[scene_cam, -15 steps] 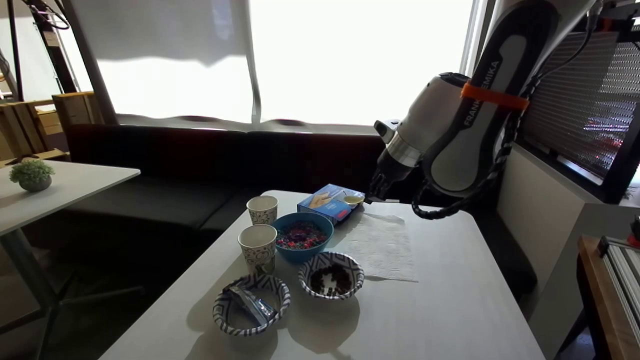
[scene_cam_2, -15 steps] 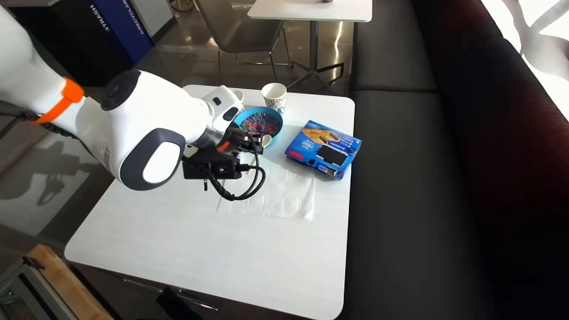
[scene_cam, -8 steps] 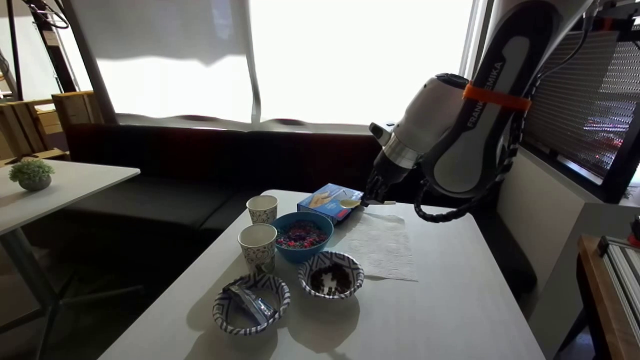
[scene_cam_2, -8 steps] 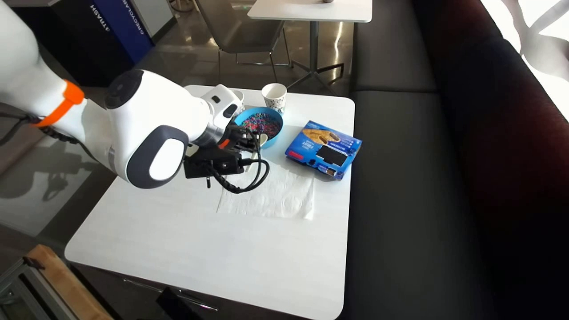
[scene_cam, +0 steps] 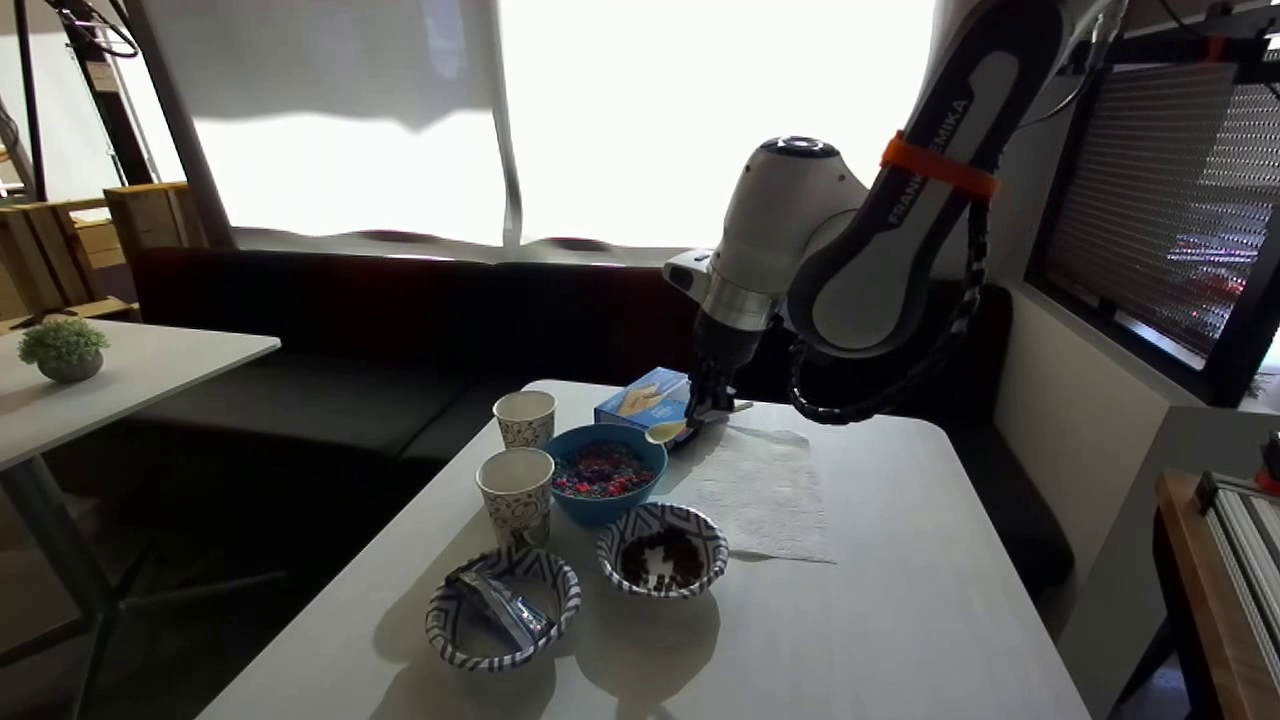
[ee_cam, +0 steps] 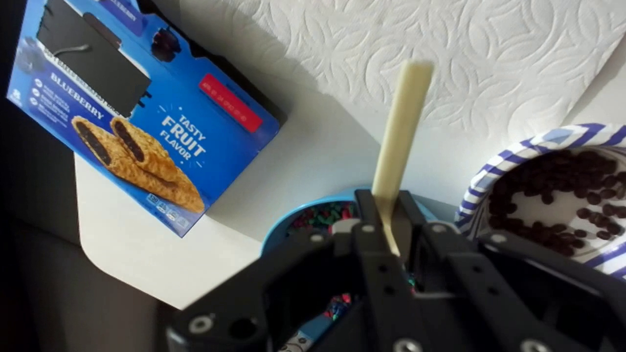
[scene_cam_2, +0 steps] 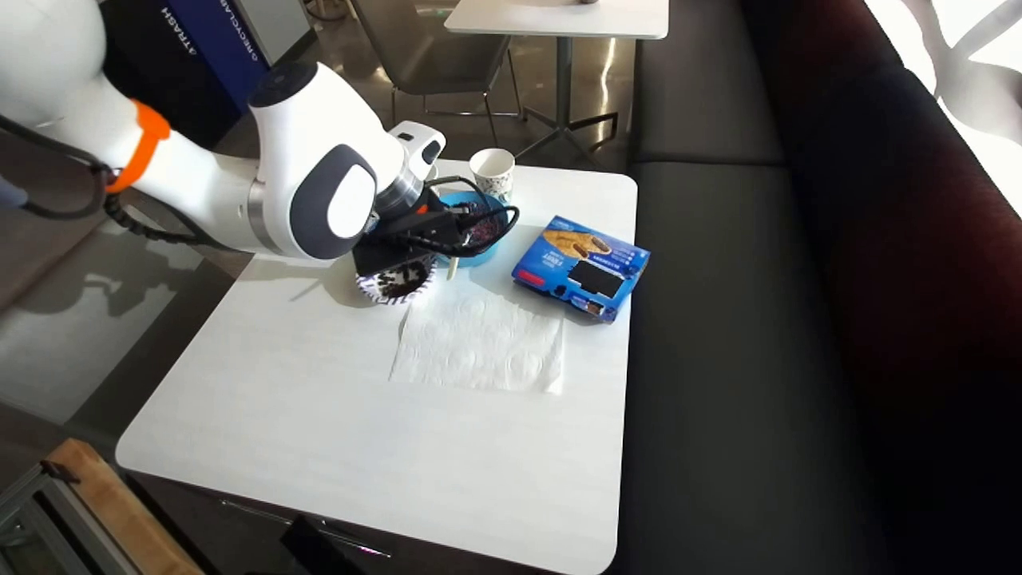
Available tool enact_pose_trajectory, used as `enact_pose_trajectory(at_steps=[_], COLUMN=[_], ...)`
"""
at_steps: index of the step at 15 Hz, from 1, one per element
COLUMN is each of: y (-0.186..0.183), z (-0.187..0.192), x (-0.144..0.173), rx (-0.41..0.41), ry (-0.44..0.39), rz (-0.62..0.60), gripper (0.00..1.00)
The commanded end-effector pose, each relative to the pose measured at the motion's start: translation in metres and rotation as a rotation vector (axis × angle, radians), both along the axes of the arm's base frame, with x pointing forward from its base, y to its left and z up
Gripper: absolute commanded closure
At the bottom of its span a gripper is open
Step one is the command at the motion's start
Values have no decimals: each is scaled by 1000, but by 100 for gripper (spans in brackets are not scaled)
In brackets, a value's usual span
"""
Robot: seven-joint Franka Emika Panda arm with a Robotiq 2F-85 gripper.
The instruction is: Use the white spoon to place some cereal from the blue bowl into the coffee cup on the right.
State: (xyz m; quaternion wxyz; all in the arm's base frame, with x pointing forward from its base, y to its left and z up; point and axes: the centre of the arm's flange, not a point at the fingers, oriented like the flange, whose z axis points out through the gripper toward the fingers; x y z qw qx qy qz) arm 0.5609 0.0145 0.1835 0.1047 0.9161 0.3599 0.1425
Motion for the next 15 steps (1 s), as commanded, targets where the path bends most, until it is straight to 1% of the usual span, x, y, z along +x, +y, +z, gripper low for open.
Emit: enact_pose_trajectory(at_steps=[1,5,10,15], y=[-8,-8,6,18], z=[2,-2,-21,-39], x=[41,65,86,95], rx=[-60,-119,-152,-193], ry=[76,132,131,137], rz=[93,161,242,287], gripper=[97,97,97,97])
